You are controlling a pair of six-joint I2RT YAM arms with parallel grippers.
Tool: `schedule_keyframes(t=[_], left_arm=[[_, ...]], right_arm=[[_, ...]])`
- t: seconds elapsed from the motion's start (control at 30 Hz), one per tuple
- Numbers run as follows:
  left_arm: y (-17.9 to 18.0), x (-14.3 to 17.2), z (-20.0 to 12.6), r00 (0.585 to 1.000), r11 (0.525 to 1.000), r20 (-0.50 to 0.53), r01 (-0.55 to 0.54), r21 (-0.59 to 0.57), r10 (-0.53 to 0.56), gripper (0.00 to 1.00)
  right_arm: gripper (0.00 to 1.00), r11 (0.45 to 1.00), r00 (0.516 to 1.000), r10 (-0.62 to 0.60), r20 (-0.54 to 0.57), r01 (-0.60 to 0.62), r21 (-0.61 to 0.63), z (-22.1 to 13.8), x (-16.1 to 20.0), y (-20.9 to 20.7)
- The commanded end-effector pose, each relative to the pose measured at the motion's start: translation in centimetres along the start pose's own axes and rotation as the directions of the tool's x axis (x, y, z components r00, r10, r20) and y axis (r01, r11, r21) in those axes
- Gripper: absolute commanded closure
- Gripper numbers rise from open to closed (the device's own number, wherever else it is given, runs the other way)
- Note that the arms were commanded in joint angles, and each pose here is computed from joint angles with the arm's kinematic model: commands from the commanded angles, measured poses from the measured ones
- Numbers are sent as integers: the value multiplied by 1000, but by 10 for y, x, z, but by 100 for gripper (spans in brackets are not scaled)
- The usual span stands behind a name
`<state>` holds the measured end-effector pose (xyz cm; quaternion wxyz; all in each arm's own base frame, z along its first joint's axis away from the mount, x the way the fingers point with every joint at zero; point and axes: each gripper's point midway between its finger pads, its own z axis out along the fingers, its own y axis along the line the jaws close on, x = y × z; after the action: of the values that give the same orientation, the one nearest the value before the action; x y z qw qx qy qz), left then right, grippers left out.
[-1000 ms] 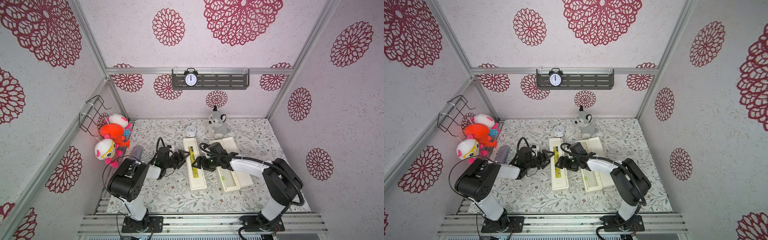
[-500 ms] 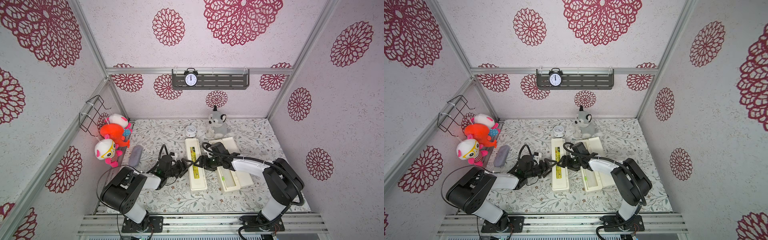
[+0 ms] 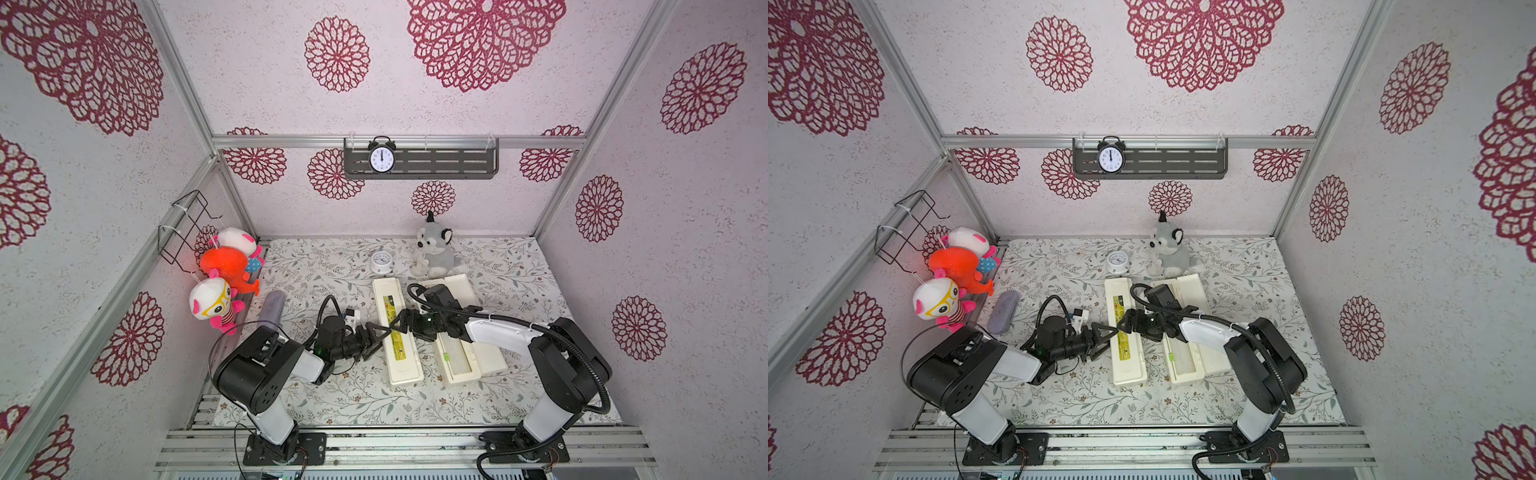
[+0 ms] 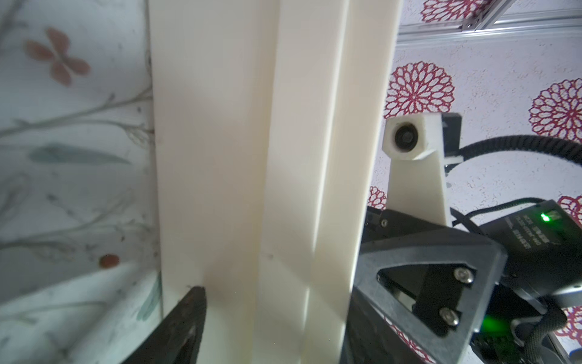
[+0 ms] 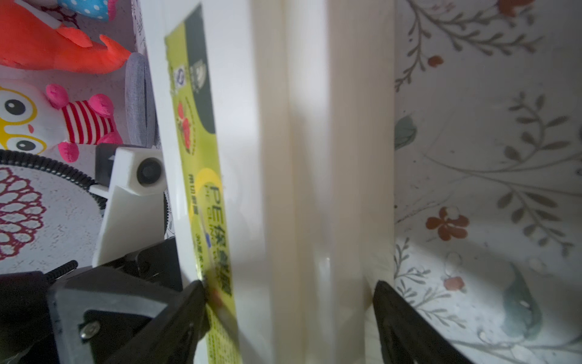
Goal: Put plastic wrap rolls into dispensers
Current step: Close the lid on the plastic wrap cutting box.
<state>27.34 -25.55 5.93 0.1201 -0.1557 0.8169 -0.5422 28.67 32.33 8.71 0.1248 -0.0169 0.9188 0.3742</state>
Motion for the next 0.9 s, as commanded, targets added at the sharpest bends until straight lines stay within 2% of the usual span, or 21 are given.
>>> schedule_keyframes(t=[0.0,0.07,0.2,0.43,0.47,0.5,0.67,0.87], left_arm=[[64,56,-18,966,942,-199,93,-321,-163,24],[54,40,-26,976,938,-173,63,-340,-129,21],[44,8,-36,987,931,-131,43,-361,-96,20],[30,-47,-25,995,943,-69,50,-328,-77,20],[24,-56,-23,996,947,-63,39,-318,-63,19],[21,-65,-21,997,948,-58,30,-318,-51,19],[20,-97,-9,998,944,-47,19,-328,-36,18],[23,-135,8,999,943,-18,22,-333,-30,21]], right_arm=[[14,996,995,-82,-48,81,-22,-5,8,23],[12,995,994,-98,-42,98,-2,-9,0,19],[9,994,993,-110,-31,110,6,-14,-21,13],[6,990,990,-138,-31,137,-37,-18,-59,16],[1,990,990,-135,-31,134,-44,-17,-64,14],[1,991,991,-129,-35,128,-48,-15,-68,11],[2,991,991,-123,-44,120,-62,-2,-86,3],[15,986,994,-102,-48,94,-138,13,-104,4]])
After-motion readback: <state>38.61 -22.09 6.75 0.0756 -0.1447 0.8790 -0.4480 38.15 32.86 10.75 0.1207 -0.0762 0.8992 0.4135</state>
